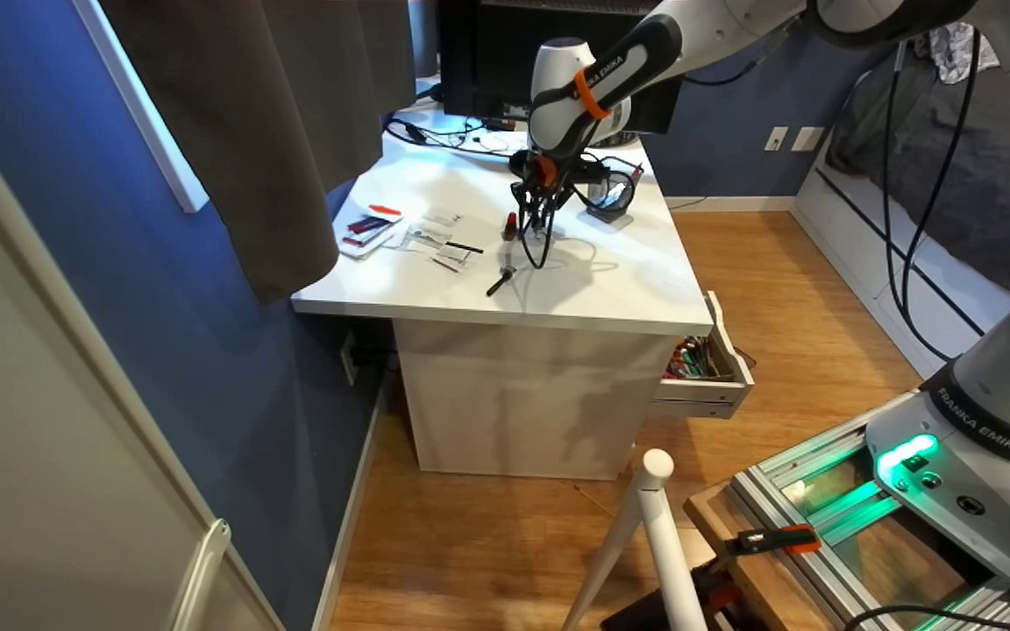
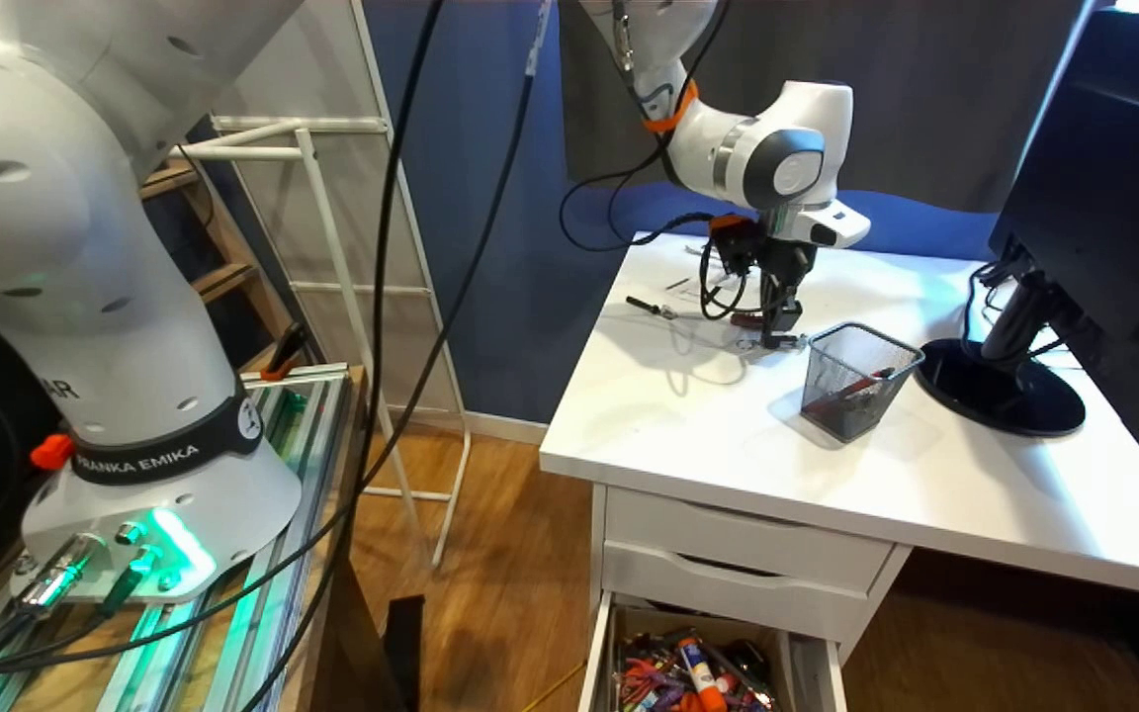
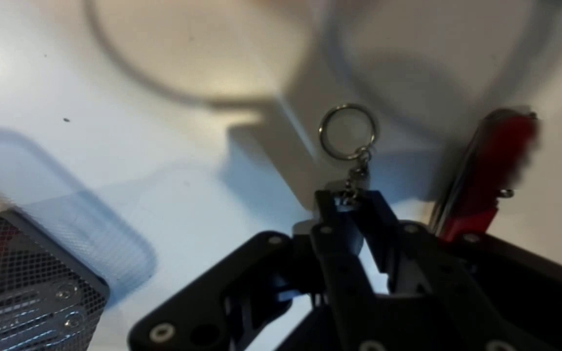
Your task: Put the black object in the stationary holder
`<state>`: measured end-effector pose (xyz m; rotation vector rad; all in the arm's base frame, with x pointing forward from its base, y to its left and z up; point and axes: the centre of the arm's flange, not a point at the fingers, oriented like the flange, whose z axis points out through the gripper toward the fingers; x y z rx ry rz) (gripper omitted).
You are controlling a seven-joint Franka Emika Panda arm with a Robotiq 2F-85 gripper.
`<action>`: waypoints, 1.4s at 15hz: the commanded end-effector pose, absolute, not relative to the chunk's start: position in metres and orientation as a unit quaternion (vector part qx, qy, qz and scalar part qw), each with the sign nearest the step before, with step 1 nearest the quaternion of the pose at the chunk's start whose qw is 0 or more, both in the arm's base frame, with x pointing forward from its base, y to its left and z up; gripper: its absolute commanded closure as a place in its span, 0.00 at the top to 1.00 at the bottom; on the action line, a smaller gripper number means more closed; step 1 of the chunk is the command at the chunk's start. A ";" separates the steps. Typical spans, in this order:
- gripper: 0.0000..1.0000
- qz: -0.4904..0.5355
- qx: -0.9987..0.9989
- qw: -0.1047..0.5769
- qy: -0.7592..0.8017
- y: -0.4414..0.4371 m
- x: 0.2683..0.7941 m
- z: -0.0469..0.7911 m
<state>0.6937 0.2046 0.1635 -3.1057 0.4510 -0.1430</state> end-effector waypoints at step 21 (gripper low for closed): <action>0.05 -0.185 -0.886 -0.048 0.424 0.080 0.639 0.328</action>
